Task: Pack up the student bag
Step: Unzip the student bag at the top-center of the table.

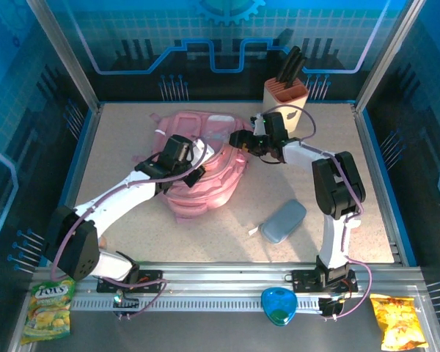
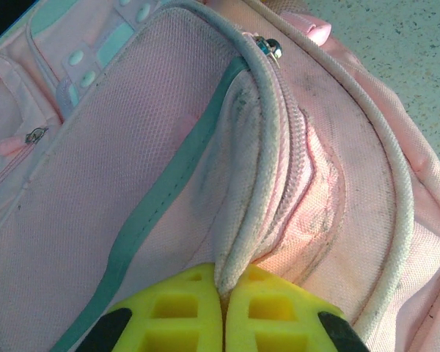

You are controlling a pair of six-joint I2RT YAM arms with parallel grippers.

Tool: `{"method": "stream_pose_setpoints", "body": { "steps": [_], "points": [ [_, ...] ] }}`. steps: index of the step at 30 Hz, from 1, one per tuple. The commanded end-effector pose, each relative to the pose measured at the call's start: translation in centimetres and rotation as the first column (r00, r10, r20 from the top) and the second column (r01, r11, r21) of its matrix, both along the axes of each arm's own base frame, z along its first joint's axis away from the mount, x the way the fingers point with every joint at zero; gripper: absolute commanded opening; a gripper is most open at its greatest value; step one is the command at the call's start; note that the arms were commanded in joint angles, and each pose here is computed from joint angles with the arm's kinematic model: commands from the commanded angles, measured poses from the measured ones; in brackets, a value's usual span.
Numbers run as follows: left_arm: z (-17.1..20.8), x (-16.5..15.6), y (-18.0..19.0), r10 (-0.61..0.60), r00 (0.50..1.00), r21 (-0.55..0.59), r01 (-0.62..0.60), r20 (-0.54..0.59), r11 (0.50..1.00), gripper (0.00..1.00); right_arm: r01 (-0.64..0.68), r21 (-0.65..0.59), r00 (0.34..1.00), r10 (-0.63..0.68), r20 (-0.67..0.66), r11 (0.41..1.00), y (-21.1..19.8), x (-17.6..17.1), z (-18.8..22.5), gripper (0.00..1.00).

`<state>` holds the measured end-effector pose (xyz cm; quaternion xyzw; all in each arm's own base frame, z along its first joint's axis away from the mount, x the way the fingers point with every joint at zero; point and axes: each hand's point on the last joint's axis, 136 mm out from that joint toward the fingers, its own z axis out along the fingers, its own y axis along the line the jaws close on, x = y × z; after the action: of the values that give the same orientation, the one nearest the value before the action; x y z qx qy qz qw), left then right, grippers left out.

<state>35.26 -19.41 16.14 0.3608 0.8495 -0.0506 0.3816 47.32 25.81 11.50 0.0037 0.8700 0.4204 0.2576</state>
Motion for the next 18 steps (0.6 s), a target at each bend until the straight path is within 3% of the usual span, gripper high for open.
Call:
{"method": "stream_pose_setpoints", "body": {
  "steps": [1, 8, 13, 18],
  "points": [
    [4.0, 0.8, -1.1, -0.011, 0.994, -0.127, 0.025, 0.109, 0.992, 0.02, -0.100, 0.117, 0.995, 0.101, -0.002, 0.988, 1.6, -0.9, 0.9, 0.77],
    [3.8, 1.1, -0.4, 0.013, 0.994, -0.131, 0.002, 0.109, 0.991, 0.02, -0.203, 0.185, 0.979, 0.195, 0.059, 0.962, 1.9, -3.0, 3.5, 0.71],
    [3.8, 1.1, -0.2, 0.019, 0.994, -0.143, -0.004, 0.104, 0.990, 0.02, -0.250, 0.211, 0.968, 0.239, 0.077, 0.945, 1.6, -4.9, 4.3, 0.62],
    [4.1, 1.1, -0.3, 0.013, 0.994, -0.156, 0.004, 0.107, 0.988, 0.02, -0.222, 0.153, 0.975, 0.217, 0.050, 0.963, 0.7, -5.4, 2.9, 0.55]
  ]
}}
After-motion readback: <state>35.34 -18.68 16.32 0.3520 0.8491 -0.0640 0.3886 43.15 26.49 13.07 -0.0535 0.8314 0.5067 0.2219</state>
